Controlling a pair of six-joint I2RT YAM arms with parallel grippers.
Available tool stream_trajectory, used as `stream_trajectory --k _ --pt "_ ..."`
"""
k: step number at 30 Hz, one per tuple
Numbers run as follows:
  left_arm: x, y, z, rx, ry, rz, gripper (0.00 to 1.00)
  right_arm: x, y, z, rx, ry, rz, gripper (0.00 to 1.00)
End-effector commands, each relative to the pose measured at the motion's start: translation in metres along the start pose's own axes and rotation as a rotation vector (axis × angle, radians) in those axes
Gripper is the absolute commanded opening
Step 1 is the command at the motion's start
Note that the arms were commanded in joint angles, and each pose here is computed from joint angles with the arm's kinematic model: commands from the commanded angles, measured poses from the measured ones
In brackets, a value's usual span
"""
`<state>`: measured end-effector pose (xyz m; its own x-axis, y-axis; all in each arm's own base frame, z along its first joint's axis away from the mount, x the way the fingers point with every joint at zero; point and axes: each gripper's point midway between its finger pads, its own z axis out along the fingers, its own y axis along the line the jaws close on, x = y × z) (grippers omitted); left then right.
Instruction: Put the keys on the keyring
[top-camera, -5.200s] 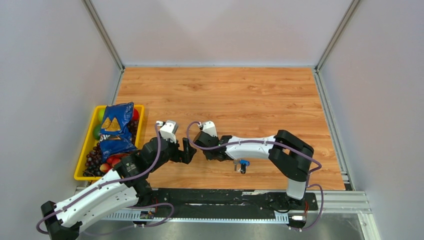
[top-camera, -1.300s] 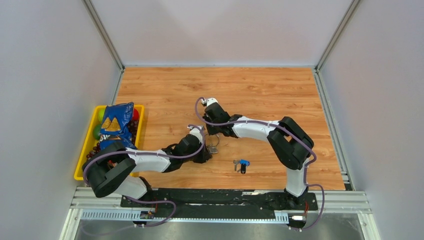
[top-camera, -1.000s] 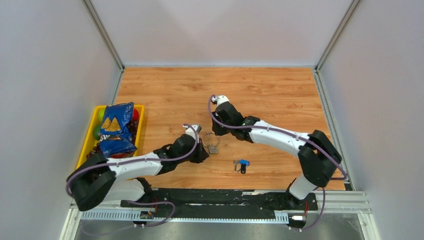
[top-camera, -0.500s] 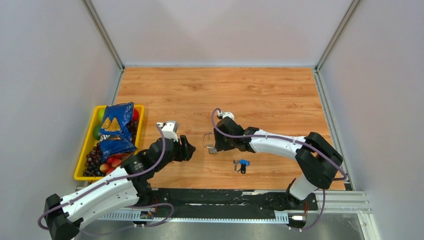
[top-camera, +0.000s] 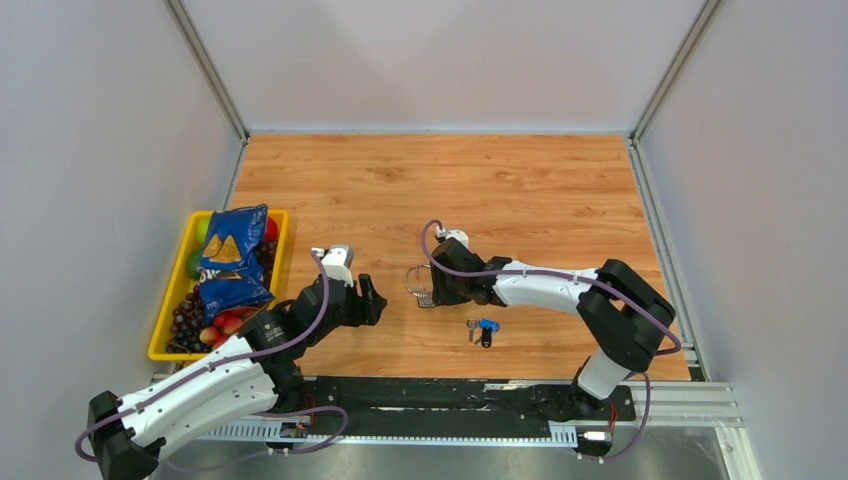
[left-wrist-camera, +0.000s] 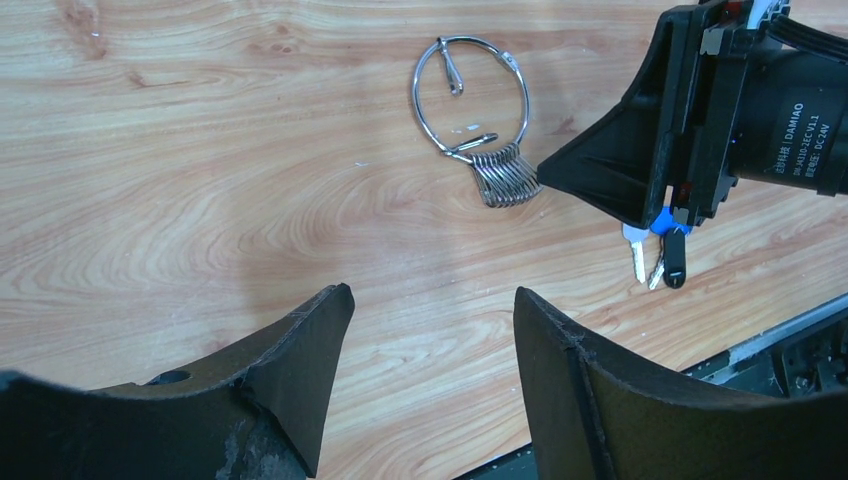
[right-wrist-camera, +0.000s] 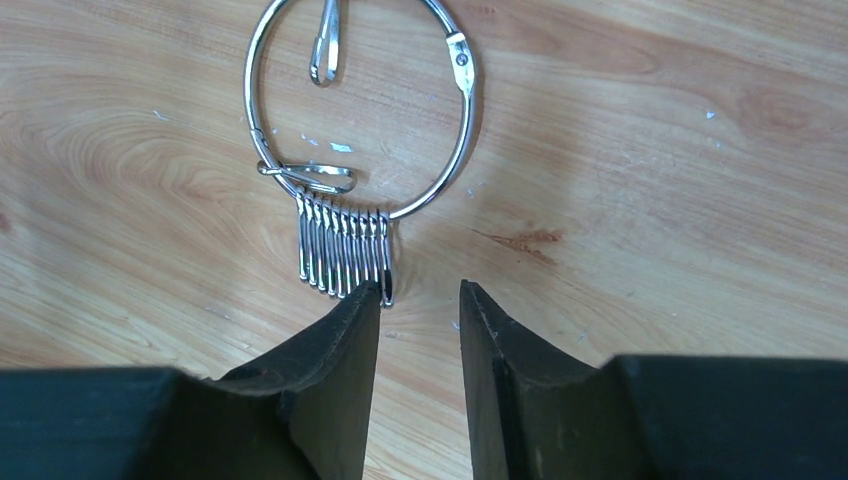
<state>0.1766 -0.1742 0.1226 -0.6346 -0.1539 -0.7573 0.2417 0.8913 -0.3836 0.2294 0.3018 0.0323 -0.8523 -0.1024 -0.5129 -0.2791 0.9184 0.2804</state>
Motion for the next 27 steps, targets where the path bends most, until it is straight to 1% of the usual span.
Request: stream_trajectory --k 1,9,13,21,27 --pt "-0.009 -0.005 -0.003 0.012 -0.024 0.009 0.71 0.0 0.003 0.004 -0.009 -0.016 0.022 0.37" --pt "-0.008 -0.005 -0.002 0.013 -0.018 0.01 0.71 0.005 0.003 0.01 0.0 -0.001 0.018 0.34" --pt "-0.008 -0.006 -0.002 0.015 -0.02 0.008 0.72 0.005 0.006 0.01 0.0 -0.007 0.012 0.31" --pt "-0.007 -0.005 -0.001 0.013 -0.017 0.008 0.72 0.009 0.01 0.017 0.003 0.01 -0.011 0.3" --pt "-0.006 -0.005 0.0 0.014 -0.013 0.008 0.72 0.012 0.009 0.019 0.009 0.017 -0.028 0.16"
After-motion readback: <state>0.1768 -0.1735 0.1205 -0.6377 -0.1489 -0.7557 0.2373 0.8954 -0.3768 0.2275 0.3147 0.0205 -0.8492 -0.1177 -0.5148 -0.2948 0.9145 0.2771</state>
